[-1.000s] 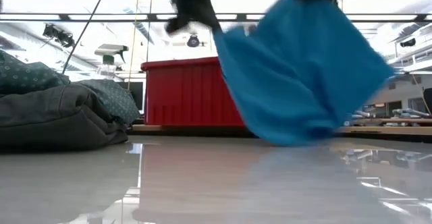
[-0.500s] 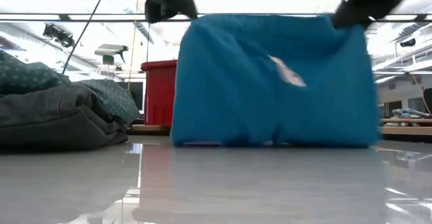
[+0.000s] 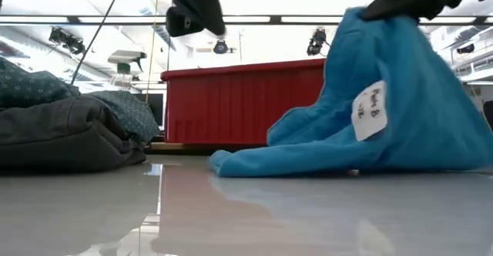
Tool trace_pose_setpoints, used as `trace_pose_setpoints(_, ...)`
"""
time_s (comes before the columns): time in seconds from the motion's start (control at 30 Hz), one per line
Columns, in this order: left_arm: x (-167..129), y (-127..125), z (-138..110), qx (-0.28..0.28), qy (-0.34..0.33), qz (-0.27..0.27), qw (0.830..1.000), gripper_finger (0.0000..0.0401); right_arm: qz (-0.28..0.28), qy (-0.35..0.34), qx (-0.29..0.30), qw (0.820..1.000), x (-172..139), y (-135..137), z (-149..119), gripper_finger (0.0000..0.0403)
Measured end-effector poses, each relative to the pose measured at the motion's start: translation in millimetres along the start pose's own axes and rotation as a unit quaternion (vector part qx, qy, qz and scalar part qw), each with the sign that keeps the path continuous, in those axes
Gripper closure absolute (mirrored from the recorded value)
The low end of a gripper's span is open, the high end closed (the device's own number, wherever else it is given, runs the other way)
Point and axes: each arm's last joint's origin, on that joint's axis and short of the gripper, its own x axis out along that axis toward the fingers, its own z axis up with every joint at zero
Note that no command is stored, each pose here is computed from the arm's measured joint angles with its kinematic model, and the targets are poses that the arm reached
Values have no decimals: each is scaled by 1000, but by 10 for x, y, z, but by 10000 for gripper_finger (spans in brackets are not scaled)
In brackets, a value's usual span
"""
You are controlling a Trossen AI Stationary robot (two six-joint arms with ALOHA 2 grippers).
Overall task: Fold laundry
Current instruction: Fold the light blue shorts
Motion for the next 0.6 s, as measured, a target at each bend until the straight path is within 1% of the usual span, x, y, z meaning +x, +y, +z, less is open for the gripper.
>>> trace_pose_setpoints(0.07, 101, 32, 38, 4, -16, 33, 999, 387, -17, -14, 15, 1000, -5, -41, 32, 384)
trace_pose_setpoints(0.17, 297, 108, 89, 14, -10, 52, 999, 353, -10, -48, 26, 998, -30, -36, 108, 386)
trace_pose_setpoints(0.27, 392, 176, 123, 21, 11, 34, 999, 308, 23, -102, -1, 995, -117, 30, 222, 386)
trace_pose_setpoints(0.33, 453, 225, 155, 20, 20, 20, 999, 278, 26, -126, -25, 991, -185, 29, 279, 386)
trace_pose_setpoints(0.43, 533, 305, 185, 35, 29, 24, 999, 238, 10, -136, -32, 990, -255, -34, 322, 386)
trace_pose_setpoints(0.5, 567, 363, 211, 46, 32, 26, 998, 217, 11, -140, -29, 990, -292, -59, 346, 386)
trace_pose_setpoints(0.53, 605, 391, 222, 51, 36, 23, 998, 209, 16, -142, -31, 989, -312, -63, 356, 386)
trace_pose_setpoints(0.6, 667, 435, 262, 63, 39, -3, 997, 196, 17, -148, -43, 988, -343, -68, 372, 386)
